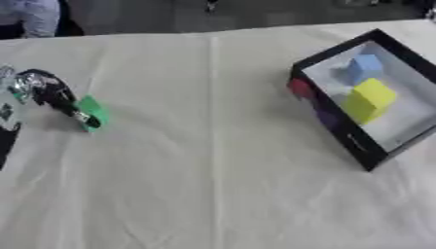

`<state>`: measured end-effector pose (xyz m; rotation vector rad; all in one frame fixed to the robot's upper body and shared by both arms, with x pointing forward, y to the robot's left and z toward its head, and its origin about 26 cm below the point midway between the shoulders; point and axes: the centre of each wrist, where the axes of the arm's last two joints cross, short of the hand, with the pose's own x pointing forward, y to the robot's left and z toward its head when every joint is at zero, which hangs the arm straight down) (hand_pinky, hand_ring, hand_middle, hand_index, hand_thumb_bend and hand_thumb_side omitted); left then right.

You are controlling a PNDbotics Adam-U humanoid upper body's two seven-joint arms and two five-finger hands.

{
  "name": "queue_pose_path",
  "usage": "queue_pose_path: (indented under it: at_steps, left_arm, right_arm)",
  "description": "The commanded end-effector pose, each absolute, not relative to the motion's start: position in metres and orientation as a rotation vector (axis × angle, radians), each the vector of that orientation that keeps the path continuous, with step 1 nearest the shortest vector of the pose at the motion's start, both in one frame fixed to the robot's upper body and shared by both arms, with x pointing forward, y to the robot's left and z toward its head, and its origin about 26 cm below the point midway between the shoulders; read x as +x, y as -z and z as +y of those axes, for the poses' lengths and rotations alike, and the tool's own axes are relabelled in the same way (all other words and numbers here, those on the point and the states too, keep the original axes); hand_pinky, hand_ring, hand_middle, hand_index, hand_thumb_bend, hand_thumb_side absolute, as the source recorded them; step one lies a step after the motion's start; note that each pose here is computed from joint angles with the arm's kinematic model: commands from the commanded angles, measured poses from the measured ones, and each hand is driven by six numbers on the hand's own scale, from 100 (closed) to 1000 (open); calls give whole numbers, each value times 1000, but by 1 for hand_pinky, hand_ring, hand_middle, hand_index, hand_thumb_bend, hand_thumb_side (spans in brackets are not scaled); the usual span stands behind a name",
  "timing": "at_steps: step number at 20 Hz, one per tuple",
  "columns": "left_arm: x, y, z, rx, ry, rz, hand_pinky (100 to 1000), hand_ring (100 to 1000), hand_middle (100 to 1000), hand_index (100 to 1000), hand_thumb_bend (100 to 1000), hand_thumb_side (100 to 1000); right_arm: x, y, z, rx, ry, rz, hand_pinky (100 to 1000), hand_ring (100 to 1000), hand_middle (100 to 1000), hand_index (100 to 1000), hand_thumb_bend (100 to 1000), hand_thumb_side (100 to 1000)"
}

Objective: Pick up the objects with one hand, pass them to the other hand, and then place them into the box on the other side of the table.

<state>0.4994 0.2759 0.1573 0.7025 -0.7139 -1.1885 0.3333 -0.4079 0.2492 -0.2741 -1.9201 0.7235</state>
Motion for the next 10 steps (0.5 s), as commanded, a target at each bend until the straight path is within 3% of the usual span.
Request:
queue_pose_path:
  at_steps: [1,10]
  left_arm:
    - [501,-163,272,700,1186,-742,915,871,760,752,775,369]
    - [503,-181,258,766,1261,-761,901,843,710,640,805,339]
  right_arm:
    - [331,-260,-409,-314,-753,-1936,972,839,860,958,100,374]
    - [330,-256,-411,-332,-762,-1922,972,838,858,956,100,376]
